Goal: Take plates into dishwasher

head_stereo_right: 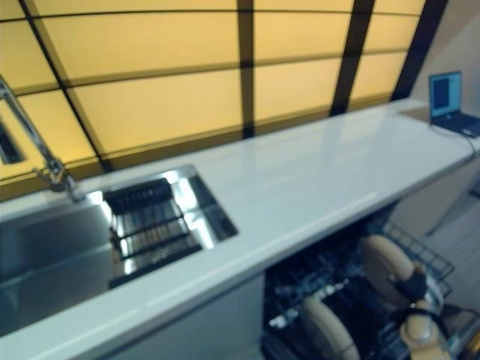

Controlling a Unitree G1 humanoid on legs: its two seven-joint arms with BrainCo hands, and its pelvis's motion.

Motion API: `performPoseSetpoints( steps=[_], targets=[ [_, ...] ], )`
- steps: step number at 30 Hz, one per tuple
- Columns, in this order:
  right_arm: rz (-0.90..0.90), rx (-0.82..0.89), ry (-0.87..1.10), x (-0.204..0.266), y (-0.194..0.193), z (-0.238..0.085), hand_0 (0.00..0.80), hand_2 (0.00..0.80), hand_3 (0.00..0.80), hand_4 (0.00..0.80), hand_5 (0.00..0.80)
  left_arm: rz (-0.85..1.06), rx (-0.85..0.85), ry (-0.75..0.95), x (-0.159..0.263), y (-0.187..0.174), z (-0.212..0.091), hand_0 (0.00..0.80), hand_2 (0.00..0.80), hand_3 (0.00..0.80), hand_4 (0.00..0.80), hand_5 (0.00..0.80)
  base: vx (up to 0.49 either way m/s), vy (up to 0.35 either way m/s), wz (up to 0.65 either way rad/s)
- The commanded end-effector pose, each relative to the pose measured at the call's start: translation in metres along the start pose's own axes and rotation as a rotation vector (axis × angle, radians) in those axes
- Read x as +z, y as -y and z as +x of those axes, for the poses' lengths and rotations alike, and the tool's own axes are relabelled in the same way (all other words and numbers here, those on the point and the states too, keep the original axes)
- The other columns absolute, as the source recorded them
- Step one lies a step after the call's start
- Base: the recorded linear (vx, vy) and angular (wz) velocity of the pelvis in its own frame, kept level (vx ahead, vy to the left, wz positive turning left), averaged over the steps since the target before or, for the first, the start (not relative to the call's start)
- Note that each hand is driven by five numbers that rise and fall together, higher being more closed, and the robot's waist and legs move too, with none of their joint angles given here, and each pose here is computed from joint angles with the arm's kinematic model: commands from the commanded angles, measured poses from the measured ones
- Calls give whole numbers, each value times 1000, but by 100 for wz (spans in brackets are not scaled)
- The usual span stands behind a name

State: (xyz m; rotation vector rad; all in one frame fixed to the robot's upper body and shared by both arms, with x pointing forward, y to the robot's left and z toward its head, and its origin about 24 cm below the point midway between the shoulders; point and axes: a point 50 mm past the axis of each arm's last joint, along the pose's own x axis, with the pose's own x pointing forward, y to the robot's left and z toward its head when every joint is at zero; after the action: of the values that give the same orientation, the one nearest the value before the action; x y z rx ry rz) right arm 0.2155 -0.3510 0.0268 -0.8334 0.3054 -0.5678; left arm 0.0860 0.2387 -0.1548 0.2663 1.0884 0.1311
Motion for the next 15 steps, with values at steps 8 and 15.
performPoseSetpoints(
  steps=[8, 15],
  targets=[
    [-73, -74, 3, 13, 12, 26, 800, 800, 800, 800, 800, 126, 11, 98, 33, -19, 7, 0, 0, 0, 0, 0, 1, -4, 2],
    [-198, -101, -84, 2, 21, 34, 800, 800, 800, 800, 800, 152, 0, 106, 39, -23, 7, 0, 0, 0, 0, 0, 12, -9, 8]
  ],
)
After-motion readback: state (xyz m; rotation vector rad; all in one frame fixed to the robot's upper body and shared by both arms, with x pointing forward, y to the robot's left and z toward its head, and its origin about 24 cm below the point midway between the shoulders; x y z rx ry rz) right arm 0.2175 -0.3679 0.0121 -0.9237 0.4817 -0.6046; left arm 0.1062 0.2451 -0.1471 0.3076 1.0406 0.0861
